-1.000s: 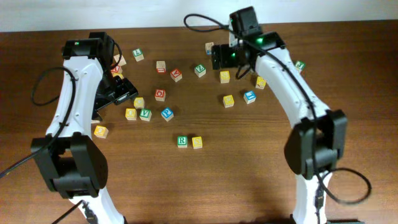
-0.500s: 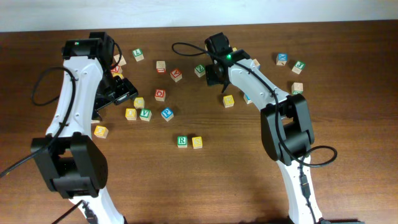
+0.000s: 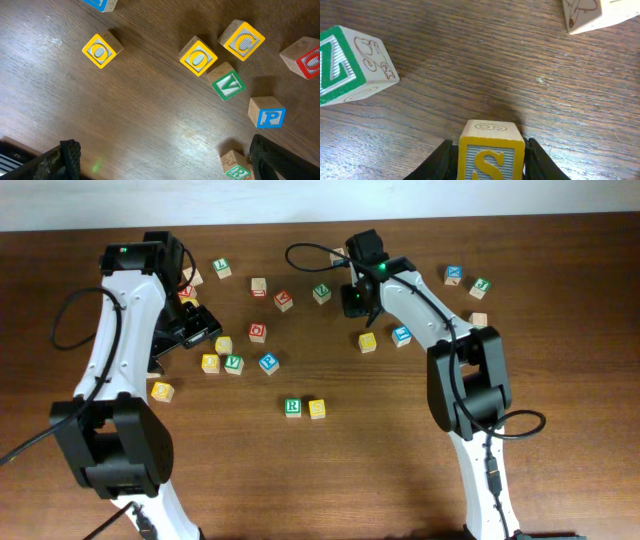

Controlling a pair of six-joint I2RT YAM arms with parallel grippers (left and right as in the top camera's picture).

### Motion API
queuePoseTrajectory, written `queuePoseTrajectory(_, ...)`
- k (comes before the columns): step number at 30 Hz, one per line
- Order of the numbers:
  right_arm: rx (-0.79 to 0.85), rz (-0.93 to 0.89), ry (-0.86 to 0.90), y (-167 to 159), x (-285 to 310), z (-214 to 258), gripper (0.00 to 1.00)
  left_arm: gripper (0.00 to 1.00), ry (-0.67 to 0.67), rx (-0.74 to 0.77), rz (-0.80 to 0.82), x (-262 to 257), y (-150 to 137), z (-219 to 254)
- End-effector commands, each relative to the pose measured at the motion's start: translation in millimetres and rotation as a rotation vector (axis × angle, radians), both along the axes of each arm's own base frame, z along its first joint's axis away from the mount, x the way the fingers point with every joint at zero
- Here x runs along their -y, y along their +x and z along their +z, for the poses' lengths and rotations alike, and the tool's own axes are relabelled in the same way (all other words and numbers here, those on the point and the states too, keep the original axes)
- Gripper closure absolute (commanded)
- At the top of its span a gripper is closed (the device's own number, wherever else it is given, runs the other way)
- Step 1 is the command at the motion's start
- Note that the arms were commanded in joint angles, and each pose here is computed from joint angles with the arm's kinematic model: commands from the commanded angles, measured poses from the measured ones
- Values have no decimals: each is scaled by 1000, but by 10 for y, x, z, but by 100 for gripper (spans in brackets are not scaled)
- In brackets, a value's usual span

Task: Spell out RSS
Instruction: 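Place the second yellow S block right of the first S block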

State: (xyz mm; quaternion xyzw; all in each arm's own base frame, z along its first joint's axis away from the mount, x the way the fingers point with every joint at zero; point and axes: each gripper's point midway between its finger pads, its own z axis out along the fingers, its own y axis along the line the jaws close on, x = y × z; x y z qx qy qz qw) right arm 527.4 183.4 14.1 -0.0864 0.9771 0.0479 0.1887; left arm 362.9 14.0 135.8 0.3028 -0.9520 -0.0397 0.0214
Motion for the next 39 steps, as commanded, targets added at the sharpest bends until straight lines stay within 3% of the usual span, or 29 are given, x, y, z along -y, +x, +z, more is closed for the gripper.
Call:
queuePoseTrajectory(1, 2, -4, -9, 13, -30, -26, 72, 1, 8, 6, 0, -21, 12, 15)
queuePoseTrajectory(7, 57, -31, 27, -103, -20, 740, 71, 1, 8, 6, 0, -20, 12, 15)
queuePoseTrajectory(9, 40, -46, 32, -377, 73, 1200, 71, 1, 8, 6, 0, -21, 12, 15)
queuePoseTrajectory(12, -82, -69, 76, -1083, 194, 1766, 72, 1, 8, 6, 0, -21, 12, 15)
queuePoseTrajectory(14, -261, -42, 24, -1576, 200, 1660, 83, 1, 8, 6, 0, -21, 12, 15)
queuePoseTrajectory(17, -429, 12, -78, -2104, 2, 1166, 80, 1, 8, 6, 0, -21, 12, 15)
queuePoseTrajectory(20, -487, -40, -96, -2397, -159, 550, 79, 1, 8, 6, 0, -21, 12, 15)
queuePoseTrajectory(24, -469, -89, 24, -2459, -376, 50, 79, 1, 8, 6, 0, -21, 12, 15)
queuePoseTrajectory(39, -426, -140, -29, -2468, -385, -12, 72, 1, 8, 6, 1, -21, 12, 15)
